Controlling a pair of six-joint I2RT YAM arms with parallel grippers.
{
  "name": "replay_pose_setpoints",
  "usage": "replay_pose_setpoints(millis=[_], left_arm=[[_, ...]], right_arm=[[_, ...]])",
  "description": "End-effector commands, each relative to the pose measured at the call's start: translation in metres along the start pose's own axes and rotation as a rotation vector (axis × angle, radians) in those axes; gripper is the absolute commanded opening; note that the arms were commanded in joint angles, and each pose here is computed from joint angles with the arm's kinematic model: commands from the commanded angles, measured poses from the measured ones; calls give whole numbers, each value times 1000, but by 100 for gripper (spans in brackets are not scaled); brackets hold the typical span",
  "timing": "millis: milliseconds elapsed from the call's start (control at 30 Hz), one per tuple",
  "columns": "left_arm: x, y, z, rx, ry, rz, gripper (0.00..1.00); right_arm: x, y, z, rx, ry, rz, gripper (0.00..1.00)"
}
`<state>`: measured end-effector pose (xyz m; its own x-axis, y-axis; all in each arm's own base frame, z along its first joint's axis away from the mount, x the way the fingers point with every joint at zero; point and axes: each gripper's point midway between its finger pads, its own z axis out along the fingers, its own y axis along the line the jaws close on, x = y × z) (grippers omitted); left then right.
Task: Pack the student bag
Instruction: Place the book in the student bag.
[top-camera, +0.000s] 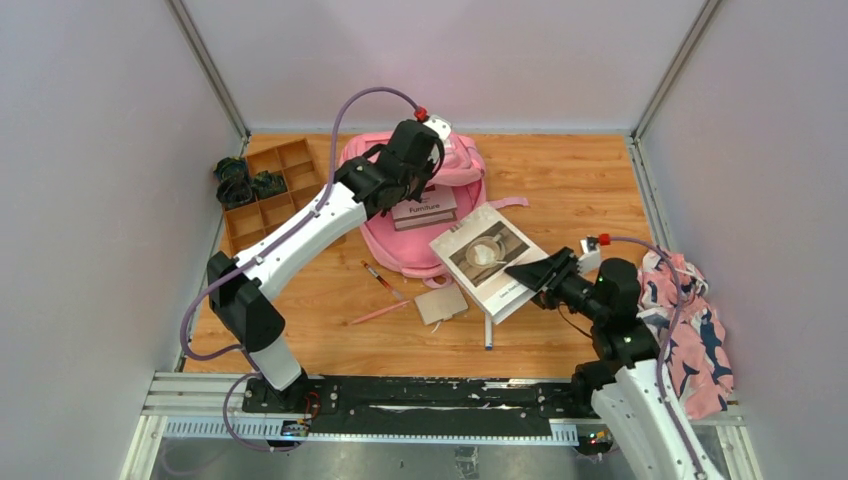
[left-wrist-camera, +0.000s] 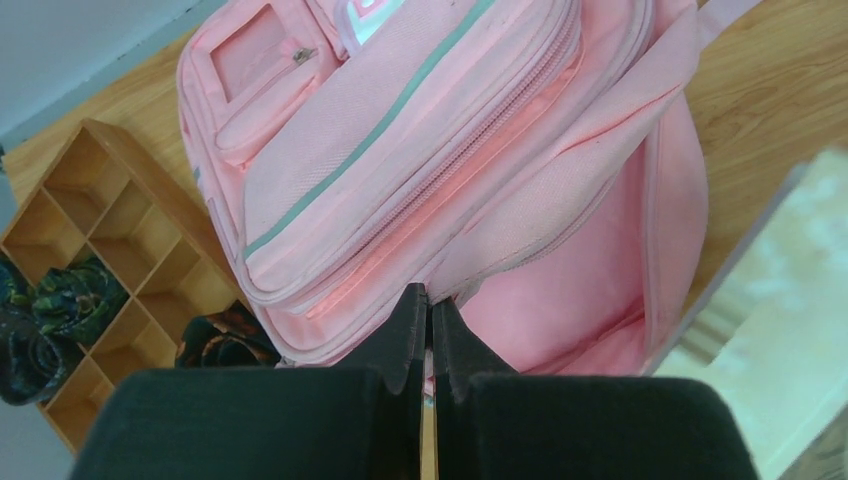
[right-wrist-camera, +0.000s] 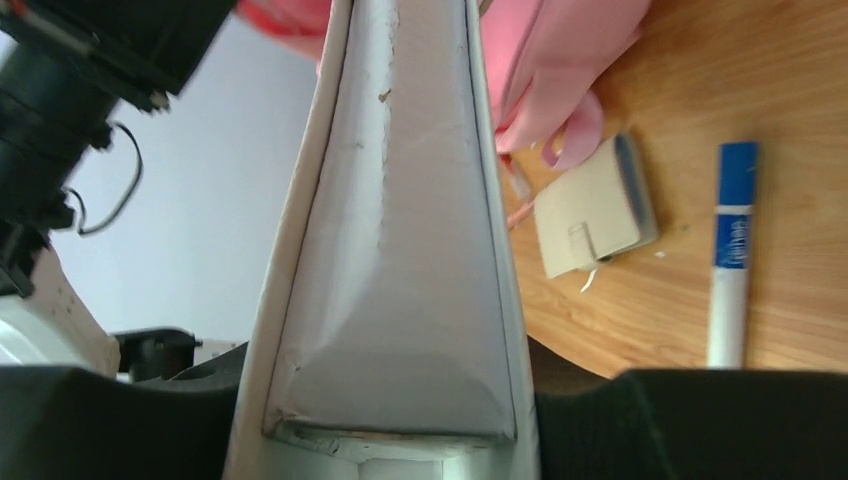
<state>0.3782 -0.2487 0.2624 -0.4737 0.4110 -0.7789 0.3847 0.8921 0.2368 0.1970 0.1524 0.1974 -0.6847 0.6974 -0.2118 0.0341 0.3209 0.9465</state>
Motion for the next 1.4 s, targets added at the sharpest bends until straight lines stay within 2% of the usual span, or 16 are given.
replay_pose_setpoints(millis=[0,133,433,800,1067,1233,1267,1333,1367], left_arm=[[-48,2,-19,47,-140,-89,0],[-60,3,-31,76,-179,-91,0],[-69,8,-44,96,-214,-89,0],[-76,5,-63,201,-297,-116,0],[-81,-11,-87,343,-372,-89,0],[-75,-11,-84,342,-359,-102,0],[-74,-10,-83,342,-355,-110,0],[-73,-15,-83,371,-350,-121,0],[-72,-16,-83,384,-345,-130,0]], right_arm=[[14,38,22,-126,52,-54,0],[16,55,45,-189,117,-11,0],[-21,84,95,-183,45,41,0],[-28,58,181,-38,-35,209,0],[-25,38,243,90,-147,202,0],[-31,22,280,154,-206,206,0],[-30,17,285,172,-203,206,5],[-23,12,293,171,-168,202,36],[-19,11,295,165,-148,192,48]])
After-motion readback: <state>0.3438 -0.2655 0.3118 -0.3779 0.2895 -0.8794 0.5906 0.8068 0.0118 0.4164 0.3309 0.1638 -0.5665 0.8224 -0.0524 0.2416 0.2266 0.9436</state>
